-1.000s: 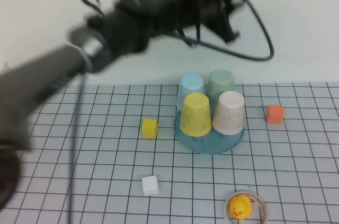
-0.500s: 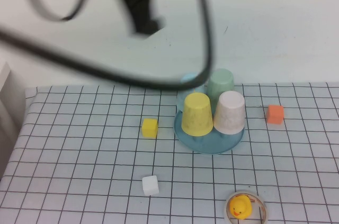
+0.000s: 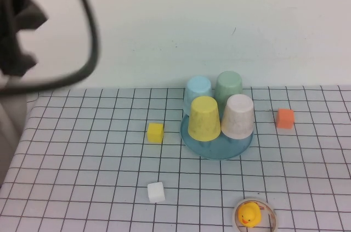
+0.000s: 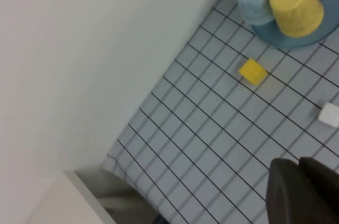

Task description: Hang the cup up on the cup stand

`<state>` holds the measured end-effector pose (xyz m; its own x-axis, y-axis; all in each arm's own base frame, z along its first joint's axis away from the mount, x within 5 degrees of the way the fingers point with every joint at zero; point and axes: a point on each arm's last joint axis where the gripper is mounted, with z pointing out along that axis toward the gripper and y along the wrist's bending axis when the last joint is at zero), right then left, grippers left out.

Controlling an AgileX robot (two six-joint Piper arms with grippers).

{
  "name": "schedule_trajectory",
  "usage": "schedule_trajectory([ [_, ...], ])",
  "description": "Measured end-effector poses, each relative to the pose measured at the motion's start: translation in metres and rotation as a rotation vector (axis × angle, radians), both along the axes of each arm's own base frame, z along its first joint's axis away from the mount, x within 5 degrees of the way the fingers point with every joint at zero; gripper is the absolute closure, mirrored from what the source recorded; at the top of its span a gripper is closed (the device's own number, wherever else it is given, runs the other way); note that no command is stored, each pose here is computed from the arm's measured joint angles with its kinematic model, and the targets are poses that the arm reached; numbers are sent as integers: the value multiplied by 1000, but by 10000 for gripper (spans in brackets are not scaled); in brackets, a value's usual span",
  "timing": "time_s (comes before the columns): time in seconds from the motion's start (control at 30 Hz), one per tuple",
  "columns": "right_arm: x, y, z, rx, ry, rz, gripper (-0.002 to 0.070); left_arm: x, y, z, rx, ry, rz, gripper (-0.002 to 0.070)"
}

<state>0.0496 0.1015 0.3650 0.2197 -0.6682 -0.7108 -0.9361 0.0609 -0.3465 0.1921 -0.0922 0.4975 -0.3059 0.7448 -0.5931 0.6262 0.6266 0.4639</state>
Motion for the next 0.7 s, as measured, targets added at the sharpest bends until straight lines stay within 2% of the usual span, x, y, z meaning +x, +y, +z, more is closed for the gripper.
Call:
schedule_trajectory([
  [0.1, 16, -9, -10, -155, 3, -192, 678, -22, 14, -9, -19, 15, 40, 675],
  [0.23, 27, -18, -27, -208, -17, -362, 678, -51, 30, -38, -45, 15, 61, 675],
  [0.43, 21, -31, -64, -111, 11, -467, 678, -86, 47, -98, -208, -116, 78, 675],
  [0.7, 9, -43, -98, 84, -4, -478, 678, -118, 58, -204, -413, -270, 40, 675],
])
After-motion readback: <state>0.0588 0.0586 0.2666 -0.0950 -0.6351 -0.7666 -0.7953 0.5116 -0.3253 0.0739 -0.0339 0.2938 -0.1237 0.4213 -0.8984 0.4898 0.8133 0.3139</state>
